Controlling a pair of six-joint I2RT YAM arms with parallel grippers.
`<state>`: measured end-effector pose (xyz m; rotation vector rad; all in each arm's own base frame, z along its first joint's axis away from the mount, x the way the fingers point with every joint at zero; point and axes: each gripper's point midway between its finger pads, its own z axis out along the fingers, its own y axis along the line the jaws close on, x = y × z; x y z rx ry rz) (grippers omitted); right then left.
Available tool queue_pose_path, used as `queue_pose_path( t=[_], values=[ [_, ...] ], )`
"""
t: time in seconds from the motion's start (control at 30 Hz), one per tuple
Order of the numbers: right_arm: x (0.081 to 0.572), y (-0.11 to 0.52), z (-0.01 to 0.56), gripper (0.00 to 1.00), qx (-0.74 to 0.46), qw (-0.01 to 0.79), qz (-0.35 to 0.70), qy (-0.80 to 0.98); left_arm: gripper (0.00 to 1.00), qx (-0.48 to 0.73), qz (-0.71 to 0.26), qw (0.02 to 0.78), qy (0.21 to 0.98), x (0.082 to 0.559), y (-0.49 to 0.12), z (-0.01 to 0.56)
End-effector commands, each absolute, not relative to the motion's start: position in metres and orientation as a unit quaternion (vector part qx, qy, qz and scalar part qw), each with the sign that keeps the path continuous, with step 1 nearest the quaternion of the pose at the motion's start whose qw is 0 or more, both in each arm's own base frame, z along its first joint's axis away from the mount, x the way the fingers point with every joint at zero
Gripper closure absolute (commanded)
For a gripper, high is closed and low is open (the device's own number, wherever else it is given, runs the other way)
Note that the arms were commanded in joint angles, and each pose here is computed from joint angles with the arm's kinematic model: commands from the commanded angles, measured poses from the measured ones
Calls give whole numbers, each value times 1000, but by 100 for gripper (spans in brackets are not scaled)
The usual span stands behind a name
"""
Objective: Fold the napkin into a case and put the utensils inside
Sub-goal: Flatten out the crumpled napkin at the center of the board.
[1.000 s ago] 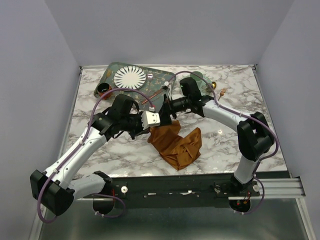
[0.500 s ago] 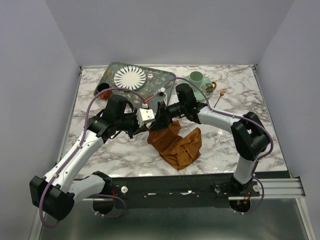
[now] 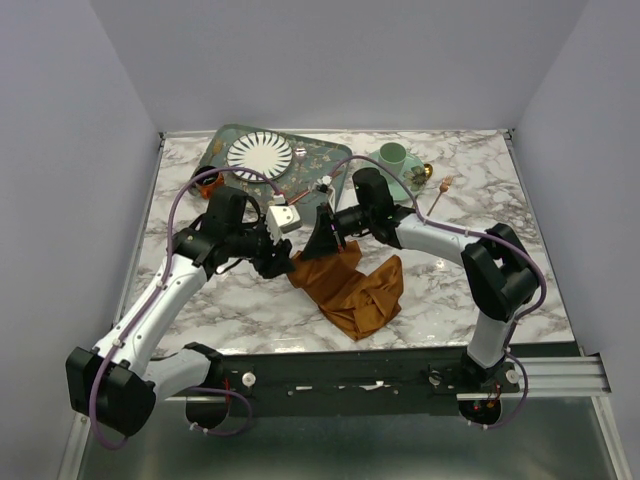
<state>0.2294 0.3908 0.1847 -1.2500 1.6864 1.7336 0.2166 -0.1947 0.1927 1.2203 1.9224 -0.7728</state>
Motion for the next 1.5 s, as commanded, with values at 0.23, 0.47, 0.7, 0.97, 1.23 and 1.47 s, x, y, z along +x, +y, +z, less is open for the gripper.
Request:
queue_pose_path(
  t=[0.23, 0.47, 0.7, 0.97, 1.23, 1.47],
  values=[
    [224, 392, 202, 99, -456, 228, 631, 585, 43, 438, -366, 327, 753, 212, -207, 188],
    [227, 391, 208, 99, -444, 246, 623, 595, 74, 411, -344, 310, 785, 221, -202, 174],
    [252, 366, 210, 56, -389, 234, 602, 657, 100, 482, -340, 355, 725, 228, -210, 226],
    [336, 316, 131, 39, -377, 271, 369, 805, 100, 565, -311, 313, 697, 194, -198, 199],
    [342, 308, 62, 33, -397, 191, 312, 842, 100, 613, -286, 277, 682, 163, -198, 165],
    [336, 303, 36, 14, -408, 166, 292, 849, 100, 616, -273, 272, 686, 163, -192, 159]
  ],
)
